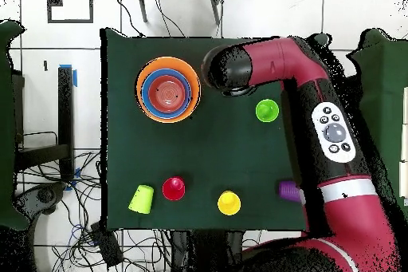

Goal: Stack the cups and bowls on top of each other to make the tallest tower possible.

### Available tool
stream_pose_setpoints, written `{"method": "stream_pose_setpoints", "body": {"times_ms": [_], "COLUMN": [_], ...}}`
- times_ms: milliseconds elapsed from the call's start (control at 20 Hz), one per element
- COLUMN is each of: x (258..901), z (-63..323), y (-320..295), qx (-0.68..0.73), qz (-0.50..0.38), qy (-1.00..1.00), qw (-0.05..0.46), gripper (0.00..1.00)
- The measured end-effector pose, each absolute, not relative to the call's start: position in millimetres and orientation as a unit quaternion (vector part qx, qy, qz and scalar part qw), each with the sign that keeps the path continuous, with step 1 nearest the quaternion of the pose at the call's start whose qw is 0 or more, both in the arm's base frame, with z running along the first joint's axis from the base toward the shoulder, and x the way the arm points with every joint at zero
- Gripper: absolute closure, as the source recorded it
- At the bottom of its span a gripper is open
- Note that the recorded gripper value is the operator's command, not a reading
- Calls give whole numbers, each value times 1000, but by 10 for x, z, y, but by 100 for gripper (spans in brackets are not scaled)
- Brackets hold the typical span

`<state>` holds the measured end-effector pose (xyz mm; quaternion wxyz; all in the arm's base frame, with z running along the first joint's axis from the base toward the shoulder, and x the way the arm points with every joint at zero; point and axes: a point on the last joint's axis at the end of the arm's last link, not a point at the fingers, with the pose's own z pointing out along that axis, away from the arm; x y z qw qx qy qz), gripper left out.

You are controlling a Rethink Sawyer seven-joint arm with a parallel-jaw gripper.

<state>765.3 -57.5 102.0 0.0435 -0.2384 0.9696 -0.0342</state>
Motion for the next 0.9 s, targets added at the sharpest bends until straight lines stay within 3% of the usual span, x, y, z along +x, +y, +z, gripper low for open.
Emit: {"method": "stream_pose_setpoints", "body": {"times_ms": [900], "x": [7437], "z": [970], "y": [-1827], "qx": [-160], "qz": [-36], "qy": [986], "qw": [37], "gripper": [0]}}
